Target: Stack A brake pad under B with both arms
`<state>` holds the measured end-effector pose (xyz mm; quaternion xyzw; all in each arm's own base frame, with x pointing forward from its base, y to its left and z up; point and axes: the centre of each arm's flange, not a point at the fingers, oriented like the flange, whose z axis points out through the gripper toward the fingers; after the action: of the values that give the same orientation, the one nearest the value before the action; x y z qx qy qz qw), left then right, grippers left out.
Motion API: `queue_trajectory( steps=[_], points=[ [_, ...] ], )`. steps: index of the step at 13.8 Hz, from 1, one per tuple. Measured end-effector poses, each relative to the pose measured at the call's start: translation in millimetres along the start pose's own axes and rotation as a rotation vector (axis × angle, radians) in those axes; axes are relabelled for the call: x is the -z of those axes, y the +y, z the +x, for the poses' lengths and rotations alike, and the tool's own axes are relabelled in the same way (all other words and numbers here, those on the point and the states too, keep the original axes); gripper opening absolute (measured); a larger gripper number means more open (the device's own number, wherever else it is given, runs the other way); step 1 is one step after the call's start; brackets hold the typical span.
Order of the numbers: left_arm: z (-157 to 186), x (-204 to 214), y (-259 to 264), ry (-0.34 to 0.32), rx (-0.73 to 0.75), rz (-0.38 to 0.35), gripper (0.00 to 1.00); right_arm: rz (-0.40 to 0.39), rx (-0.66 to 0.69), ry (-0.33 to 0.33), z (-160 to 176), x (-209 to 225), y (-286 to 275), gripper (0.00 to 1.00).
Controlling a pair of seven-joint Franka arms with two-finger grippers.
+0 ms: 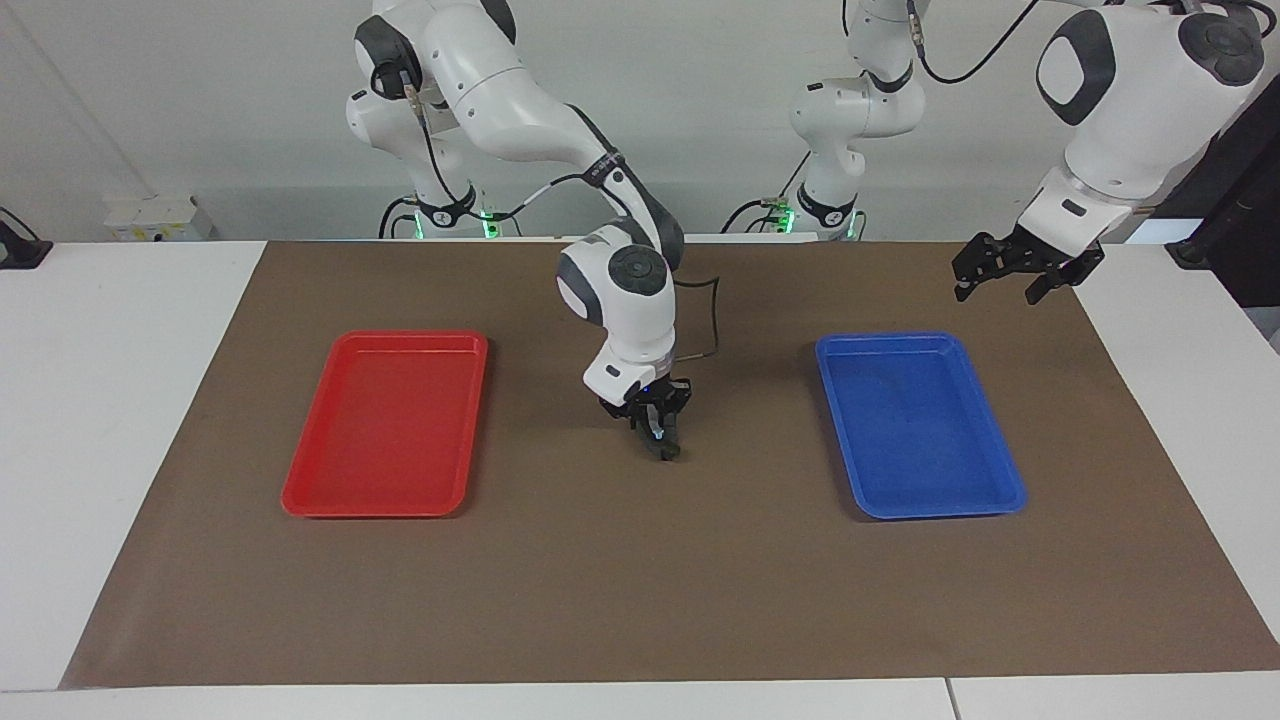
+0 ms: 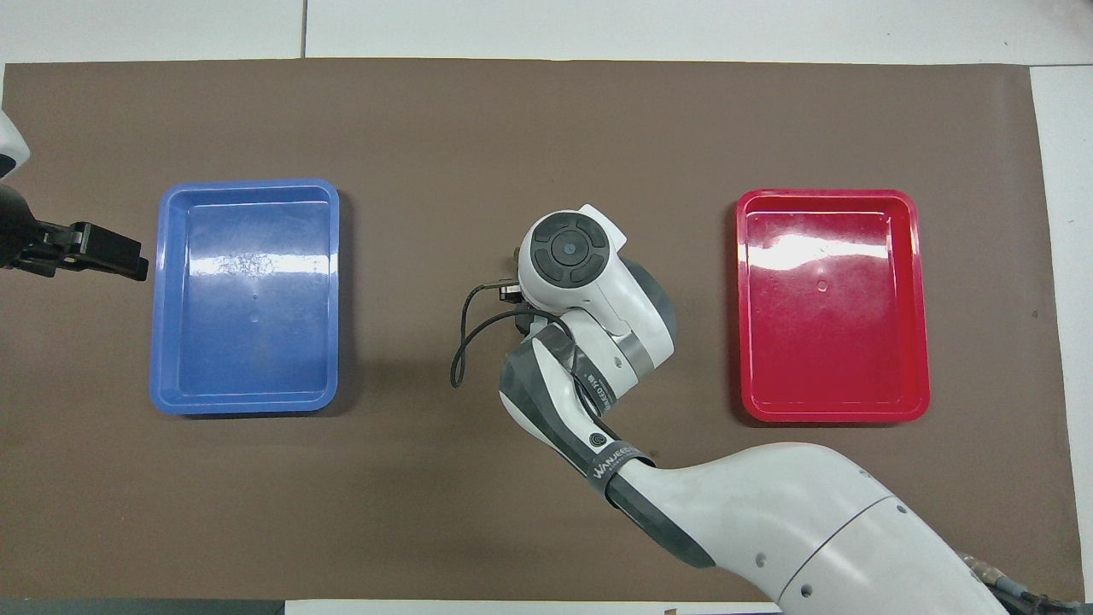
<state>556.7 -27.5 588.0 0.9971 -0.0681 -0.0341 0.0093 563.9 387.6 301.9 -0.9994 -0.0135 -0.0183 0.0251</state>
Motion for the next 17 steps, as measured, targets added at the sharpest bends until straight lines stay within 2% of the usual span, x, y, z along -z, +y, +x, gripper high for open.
queue_trajectory(
  steps=[14, 15, 17],
  points=[
    [-0.3, 0.0, -3.0, 0.0, 0.011, 0.0, 1.0, 0.016, 0.004, 0.018, -0.5, -4.1, -3.3, 0.43],
    [-0.3, 0.0, -3.0, 0.0, 0.011, 0.0, 1.0, 0.018, 0.005, 0.021, -0.7, -4.4, -3.9, 0.49],
    [-0.3, 0.0, -3.0, 0.0, 0.011, 0.0, 1.0, 0.019, 0.014, 0.02, -4.4, -4.8, -9.2, 0.73]
  ],
)
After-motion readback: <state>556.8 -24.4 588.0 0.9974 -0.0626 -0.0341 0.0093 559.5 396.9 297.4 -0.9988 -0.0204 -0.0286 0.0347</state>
